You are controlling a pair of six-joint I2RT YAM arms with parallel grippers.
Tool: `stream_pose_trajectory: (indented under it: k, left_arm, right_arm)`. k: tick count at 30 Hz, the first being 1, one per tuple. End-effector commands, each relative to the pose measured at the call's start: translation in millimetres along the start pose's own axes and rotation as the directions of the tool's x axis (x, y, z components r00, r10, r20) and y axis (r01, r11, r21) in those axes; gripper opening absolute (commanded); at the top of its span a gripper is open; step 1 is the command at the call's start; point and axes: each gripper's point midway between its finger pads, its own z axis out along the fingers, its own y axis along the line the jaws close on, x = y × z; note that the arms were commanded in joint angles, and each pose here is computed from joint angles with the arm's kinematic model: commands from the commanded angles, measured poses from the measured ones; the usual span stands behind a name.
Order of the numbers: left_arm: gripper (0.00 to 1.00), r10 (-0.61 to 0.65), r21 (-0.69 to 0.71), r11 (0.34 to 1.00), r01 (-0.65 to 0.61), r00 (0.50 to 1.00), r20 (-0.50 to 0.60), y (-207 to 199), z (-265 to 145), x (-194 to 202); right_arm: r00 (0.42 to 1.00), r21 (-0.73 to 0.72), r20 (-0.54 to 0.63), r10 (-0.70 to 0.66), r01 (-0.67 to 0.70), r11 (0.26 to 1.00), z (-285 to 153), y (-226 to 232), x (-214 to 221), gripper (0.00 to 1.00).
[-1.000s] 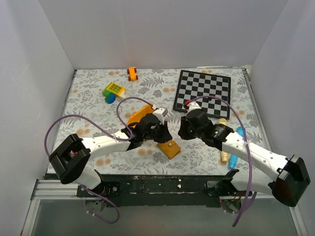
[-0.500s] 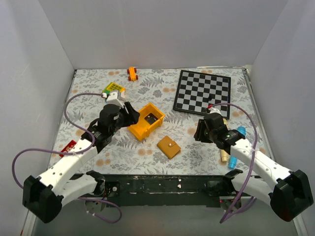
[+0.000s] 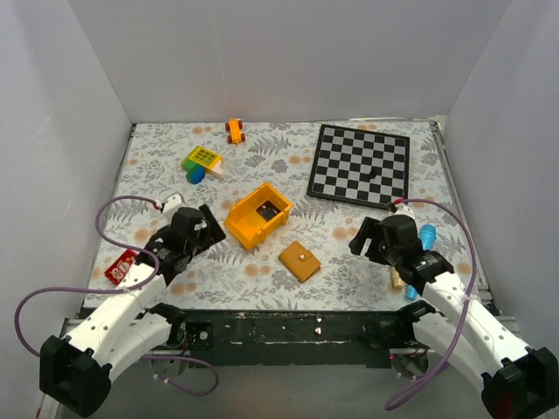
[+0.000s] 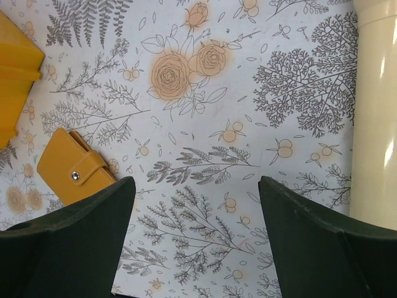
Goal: Put the credit cards into the card holder
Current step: Reset both arms
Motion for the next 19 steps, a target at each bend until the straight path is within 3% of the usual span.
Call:
stream_pose_trajectory:
  k: [1,11,19]
  left_arm:
    - [0.98,-0.068,-0.084,0.994,0.069,0.998,0.013,18.9,-0.1,4.7]
    - [0.98,-0.066,-0.035,0.997,0.070,0.993,0.093,18.3,-10.4,-9.7]
    - [0.98,-0.063,-0.024,0.997,0.067,0.991,0.118,16.7,-14.1,-16.6]
  right_arm:
    - [0.998,0.013,0.070,-0.001,0.001,1.000,-2.6,-2.8,-13.6,0.90]
    - [0.989,0.028,0.147,-0.031,0.027,0.999,-6.7,-3.0,-32.3,0.91]
    - [0.991,0.045,0.124,-0.045,0.040,0.998,-4.1,-4.0,-31.0,0.91]
